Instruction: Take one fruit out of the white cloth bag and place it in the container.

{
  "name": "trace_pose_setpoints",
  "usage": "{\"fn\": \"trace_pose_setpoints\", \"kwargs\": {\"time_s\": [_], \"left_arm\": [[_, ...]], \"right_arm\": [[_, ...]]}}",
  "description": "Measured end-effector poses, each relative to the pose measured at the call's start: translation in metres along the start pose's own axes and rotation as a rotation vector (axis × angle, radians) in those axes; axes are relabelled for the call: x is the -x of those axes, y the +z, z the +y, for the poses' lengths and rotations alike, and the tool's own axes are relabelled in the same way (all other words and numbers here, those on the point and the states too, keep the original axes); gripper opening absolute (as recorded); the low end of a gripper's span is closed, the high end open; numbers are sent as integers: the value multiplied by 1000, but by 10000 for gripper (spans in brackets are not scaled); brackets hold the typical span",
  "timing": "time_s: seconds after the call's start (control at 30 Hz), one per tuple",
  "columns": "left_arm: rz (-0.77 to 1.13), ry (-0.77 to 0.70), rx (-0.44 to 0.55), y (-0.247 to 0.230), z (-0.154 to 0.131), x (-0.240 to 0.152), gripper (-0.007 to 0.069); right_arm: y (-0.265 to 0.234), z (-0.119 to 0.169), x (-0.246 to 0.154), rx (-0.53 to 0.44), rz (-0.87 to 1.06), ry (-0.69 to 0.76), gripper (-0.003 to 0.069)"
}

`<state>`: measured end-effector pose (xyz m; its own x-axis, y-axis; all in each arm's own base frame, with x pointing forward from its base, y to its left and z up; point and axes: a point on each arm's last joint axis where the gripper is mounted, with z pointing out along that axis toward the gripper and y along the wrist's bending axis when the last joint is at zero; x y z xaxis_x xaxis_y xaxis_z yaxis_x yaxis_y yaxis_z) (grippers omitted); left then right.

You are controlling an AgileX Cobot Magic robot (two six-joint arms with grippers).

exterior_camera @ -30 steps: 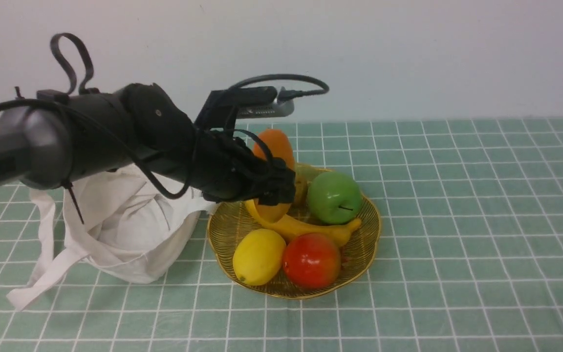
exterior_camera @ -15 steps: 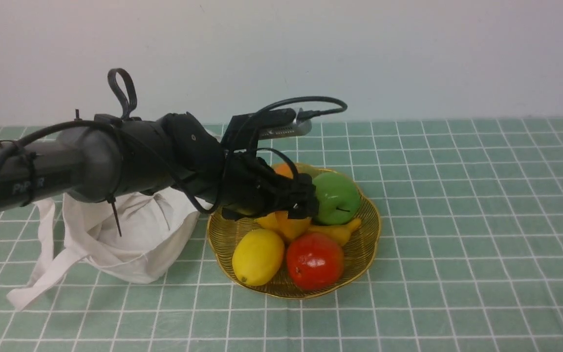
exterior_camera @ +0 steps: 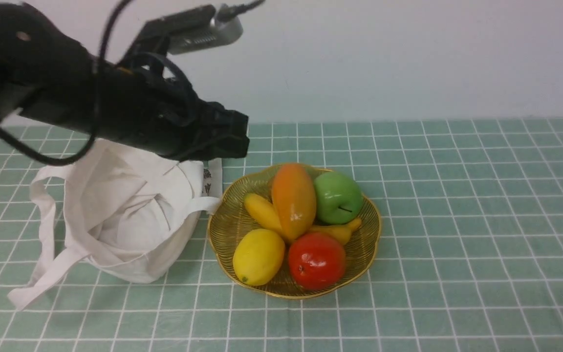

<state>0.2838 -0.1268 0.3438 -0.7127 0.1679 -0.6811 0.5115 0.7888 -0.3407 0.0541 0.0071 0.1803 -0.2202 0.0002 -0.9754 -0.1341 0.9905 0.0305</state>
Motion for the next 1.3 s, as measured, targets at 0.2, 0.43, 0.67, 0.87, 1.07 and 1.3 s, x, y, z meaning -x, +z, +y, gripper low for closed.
{"fn": "trace_pose_setpoints", "kwargs": {"time_s": [0.2, 0.43, 0.67, 0.87, 1.07, 1.3], "left_arm": [[-21, 207, -36, -72, -36, -19, -8], [-123, 308, -19, -116, -53, -82, -8], [-416, 263, 94, -123, -41, -157, -8], [-543, 204, 113, -121, -33, -188, -8], [-526, 191, 102, -115, -31, -200, -8], [-498, 197, 90, -113, -32, -203, -8]], "right_arm": [[0, 0, 0, 0, 0, 0, -15], [0, 0, 0, 0, 0, 0, -15], [0, 0, 0, 0, 0, 0, -15], [0, 0, 0, 0, 0, 0, -15], [0, 0, 0, 0, 0, 0, -15], [0, 0, 0, 0, 0, 0, -15]]}}
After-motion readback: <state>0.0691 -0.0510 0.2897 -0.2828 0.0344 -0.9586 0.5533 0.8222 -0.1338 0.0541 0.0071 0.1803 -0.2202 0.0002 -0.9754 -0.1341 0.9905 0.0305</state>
